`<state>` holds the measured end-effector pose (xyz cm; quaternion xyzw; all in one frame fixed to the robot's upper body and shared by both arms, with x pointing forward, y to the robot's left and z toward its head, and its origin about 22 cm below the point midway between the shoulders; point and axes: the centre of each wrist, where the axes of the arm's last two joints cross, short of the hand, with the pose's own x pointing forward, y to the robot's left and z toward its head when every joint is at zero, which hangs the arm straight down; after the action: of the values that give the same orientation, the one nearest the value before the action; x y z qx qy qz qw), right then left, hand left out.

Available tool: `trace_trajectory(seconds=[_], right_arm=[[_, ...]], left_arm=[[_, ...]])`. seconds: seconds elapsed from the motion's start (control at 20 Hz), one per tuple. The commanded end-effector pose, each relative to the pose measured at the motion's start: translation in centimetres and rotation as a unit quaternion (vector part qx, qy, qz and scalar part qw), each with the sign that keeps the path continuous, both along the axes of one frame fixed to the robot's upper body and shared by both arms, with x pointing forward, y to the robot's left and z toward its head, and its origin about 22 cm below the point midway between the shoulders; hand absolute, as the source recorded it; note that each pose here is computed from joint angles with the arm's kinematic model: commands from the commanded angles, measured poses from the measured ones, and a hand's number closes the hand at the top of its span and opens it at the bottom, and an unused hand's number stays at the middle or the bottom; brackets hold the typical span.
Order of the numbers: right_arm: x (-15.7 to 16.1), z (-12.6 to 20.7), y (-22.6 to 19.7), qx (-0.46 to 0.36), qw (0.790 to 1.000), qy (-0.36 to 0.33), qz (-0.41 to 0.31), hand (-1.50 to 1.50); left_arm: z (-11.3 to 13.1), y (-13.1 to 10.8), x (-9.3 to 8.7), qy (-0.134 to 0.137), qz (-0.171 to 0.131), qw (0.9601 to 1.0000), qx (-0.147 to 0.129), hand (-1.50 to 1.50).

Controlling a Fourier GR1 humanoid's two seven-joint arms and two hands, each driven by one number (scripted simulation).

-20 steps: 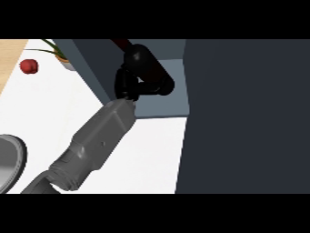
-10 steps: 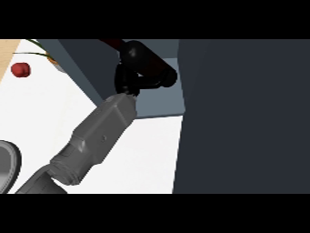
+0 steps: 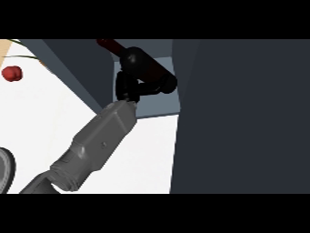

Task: Pick up the wine, place it into the cabinet and close the cabinet

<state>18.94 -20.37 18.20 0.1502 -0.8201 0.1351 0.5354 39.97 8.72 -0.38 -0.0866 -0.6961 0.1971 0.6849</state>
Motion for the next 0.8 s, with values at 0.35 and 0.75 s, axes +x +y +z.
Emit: trace_trajectory(seconds=[0.35, 0.75], right_arm=[[0.4, 0.0, -0.3, -0.007, 1.000, -0.001, 0.017, -1.50], [0.2, 0.1, -0.1, -0.003, 1.000, 0.005, 0.011, -1.50]], left_arm=[[-0.5, -1.7, -1.7, 0.010, 0.004, 0.9999, -0.007, 1.50], [1.4, -2.6, -0.8, -0.003, 0.039, 0.9982, -0.046, -1.50]])
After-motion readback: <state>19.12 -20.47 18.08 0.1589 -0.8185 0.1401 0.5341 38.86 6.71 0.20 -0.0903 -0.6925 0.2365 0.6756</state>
